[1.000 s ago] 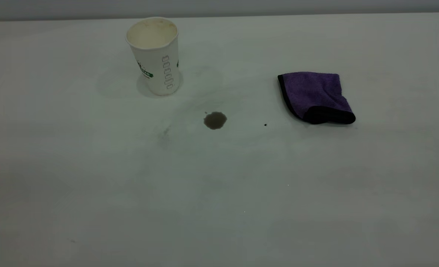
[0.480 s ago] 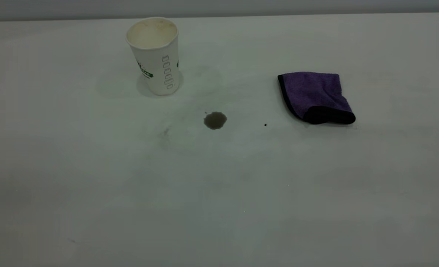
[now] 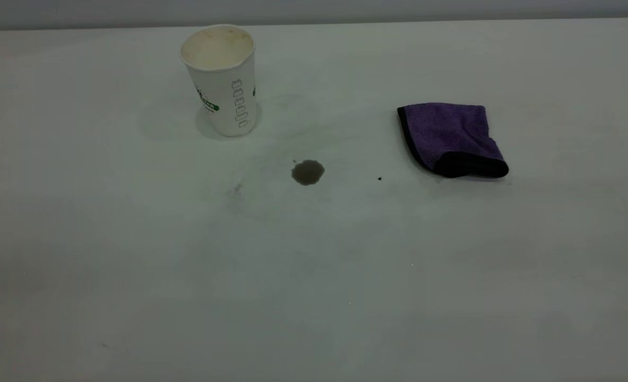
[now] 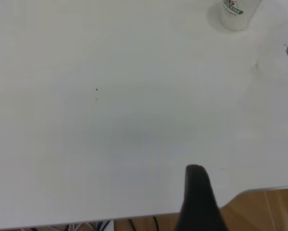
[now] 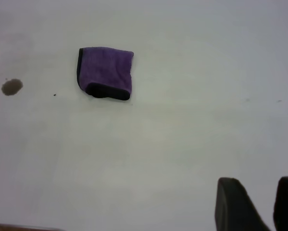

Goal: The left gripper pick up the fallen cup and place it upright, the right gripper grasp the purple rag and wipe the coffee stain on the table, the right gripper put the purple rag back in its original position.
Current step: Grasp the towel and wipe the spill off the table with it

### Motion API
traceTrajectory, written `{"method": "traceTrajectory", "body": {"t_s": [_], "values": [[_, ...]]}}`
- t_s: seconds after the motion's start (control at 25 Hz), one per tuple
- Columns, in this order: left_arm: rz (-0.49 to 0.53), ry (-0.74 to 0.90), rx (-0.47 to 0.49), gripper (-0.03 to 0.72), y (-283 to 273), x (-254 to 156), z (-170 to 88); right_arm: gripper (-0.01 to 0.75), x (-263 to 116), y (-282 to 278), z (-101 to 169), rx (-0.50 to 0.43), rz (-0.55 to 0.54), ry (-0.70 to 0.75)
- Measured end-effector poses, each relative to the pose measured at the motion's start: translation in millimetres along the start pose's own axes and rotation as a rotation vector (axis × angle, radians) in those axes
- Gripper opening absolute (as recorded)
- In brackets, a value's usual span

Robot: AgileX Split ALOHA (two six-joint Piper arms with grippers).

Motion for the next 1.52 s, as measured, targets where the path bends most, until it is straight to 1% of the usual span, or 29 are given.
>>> {"method": "traceTrajectory", "body": {"t_s": [0.52, 0.6, 0.68, 0.76, 0.88, 1.0, 1.08, 1.12, 1.24, 1.36, 1.52], "values": [[0.0, 0.0, 0.0, 0.569, 0.0, 0.0, 0.0, 0.238, 0.1, 0.0, 0.0, 0.0, -0.001, -0.001], [0.0, 0.0, 0.0, 0.569, 0.0, 0.0, 0.0, 0.249, 2.7, -3.2, -0.5, -0.003, -0.014, -0.014], [-0.001, 0.0, 0.0, 0.569, 0.0, 0.1, 0.0, 0.288, 12.6, -9.2, -2.4, -0.004, -0.016, -0.027], [-0.001, 0.0, 0.0, 0.569, 0.0, 0.1, 0.0, 0.354, 30.9, -10.5, -6.4, 0.003, 0.016, -0.039], [-0.001, 0.0, 0.0, 0.569, 0.0, 0.1, 0.0, 0.5, 69.6, 3.3, -15.7, 0.02, 0.09, -0.044], [-0.001, 0.0, 0.0, 0.569, 0.0, 0.1, 0.0, 0.655, 104.8, 41.5, -25.1, 0.04, 0.18, -0.04], [-0.001, 0.0, 0.0, 0.569, 0.0, 0.1, 0.0, 0.708, 121.0, 72.4, -30.1, 0.048, 0.221, -0.036], [-0.001, 0.0, 0.0, 0.569, 0.0, 0.1, 0.0, 0.719, 126.7, 90.7, -32.2, 0.053, 0.249, -0.034], [-0.002, 0.0, 0.0, 0.569, 0.0, 0.2, 0.0, 0.726, 139.0, 147.2, -37.7, 0.056, 0.28, -0.033], [-0.002, 0.0, 0.0, 0.569, 0.0, 0.3, 0.0, 0.726, 136.4, 205.1, -36.1, 0.087, 0.366, -0.05], [-0.003, 0.0, 0.0, 0.569, 0.0, 0.3, -0.1, 0.726, 125.5, 284.8, -23.4, 0.147, 0.485, -0.097]]}}
Point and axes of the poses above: a point on each arm's last joint axis where the gripper is mounted, y pointing out along that axis toward the gripper, z along the wrist's bending axis when the last joint is at zero, x = y × z, the point moved 2 cm from there along y, pointing out along that axis toward the gripper, and after that the axes turned 12 degrees about -y, right-handed, at the moved point
